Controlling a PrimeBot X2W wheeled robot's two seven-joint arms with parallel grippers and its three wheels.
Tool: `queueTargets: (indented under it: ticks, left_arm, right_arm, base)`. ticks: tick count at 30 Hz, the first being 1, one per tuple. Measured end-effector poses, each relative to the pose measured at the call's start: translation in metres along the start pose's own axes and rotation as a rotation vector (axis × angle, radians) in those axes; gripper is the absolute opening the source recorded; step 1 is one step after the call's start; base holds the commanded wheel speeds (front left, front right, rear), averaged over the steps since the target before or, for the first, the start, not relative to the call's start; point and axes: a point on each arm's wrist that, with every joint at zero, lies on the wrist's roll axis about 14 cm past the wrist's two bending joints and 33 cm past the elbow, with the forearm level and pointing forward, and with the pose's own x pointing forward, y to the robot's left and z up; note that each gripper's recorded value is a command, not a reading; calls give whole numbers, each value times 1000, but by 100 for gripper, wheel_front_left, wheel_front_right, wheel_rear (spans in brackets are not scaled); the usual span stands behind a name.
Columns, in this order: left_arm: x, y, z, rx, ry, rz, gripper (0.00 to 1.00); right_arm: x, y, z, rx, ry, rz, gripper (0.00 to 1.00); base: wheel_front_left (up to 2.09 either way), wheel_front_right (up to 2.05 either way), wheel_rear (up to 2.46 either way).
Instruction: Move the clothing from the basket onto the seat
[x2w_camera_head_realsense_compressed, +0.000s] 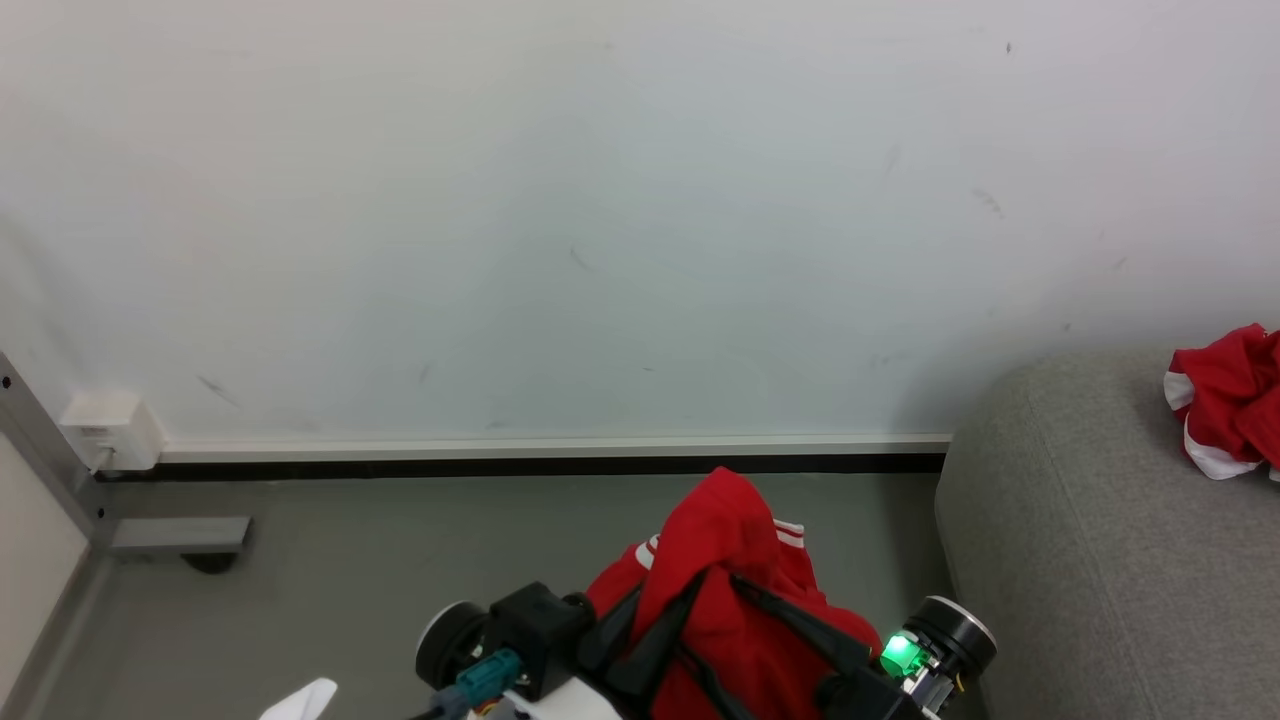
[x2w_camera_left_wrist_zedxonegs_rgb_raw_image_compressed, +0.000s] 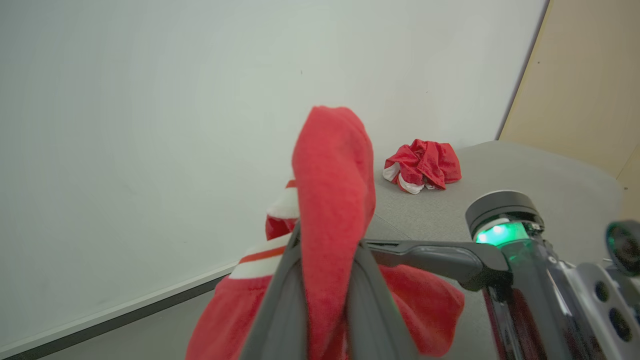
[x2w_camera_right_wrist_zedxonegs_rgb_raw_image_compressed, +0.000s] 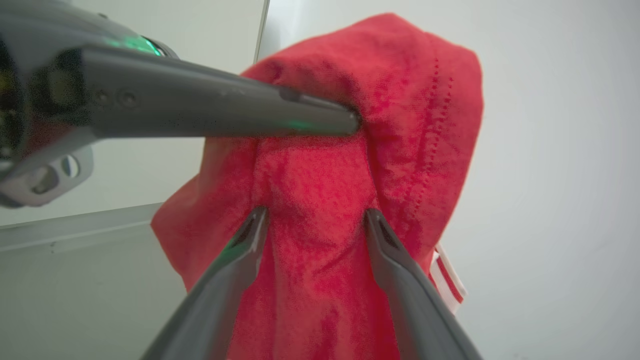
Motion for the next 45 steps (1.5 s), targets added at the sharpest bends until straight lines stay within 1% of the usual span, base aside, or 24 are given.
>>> queueTargets:
  ticks: [8,9,10,11,15,19,20,21,22,23,28,34,45]
  left_arm:
    - [3,-17,1,-41,12,-64,0]
    - [4,-19,2,-50,12,-69,0]
    - [4,-21,2,-60,14,-75,0]
    - [5,-23,2,-72,14,-82,0]
    - [6,-29,2,-106,25,-106,0]
    - [7,-30,0,-104,31,-113,0]
    - [8,-30,0,-104,33,-113,12]
    - [8,-30,-1,-102,36,-113,32]
    - [9,-30,-3,-98,40,-112,58]
    - [9,-30,-4,-96,43,-111,100]
    - [12,-27,-15,-80,59,-105,100]
    - [19,-38,-30,-83,84,-148,100]
    - [41,-78,-52,-101,107,-293,100]
  right_arm:
    - [-5,-7,-4,-7,30,-8,100]
    - [-5,-7,-5,0,37,-12,64]
    - [-6,-8,-6,3,42,-16,22]
    - [-6,-9,-7,10,47,-22,0]
    - [-7,-13,-8,19,50,-38,0]
    - [-10,-17,-8,34,49,-56,0]
    - [-11,-20,-8,35,48,-66,0]
    - [-12,-24,-7,37,43,-77,0]
    - [-13,-28,-7,40,39,-92,0]
    - [-15,-32,-6,42,35,-107,0]
    - [-28,-52,-8,53,35,-188,0]
    - [-51,-83,-6,41,27,-308,0]
    - [-116,-134,-3,-10,60,-553,0]
  base:
    - [0,0,0]
    - [0,0,0]
    - [0,0,0]
    - [0,0,0]
    - [0,0,0]
    - [0,0,0]
    - [0,0,0]
    - [0,0,0]
    - [0,0,0]
    - [0,0,0]
    - [0,0,0]
    - [0,0,0]
    - [0,0,0]
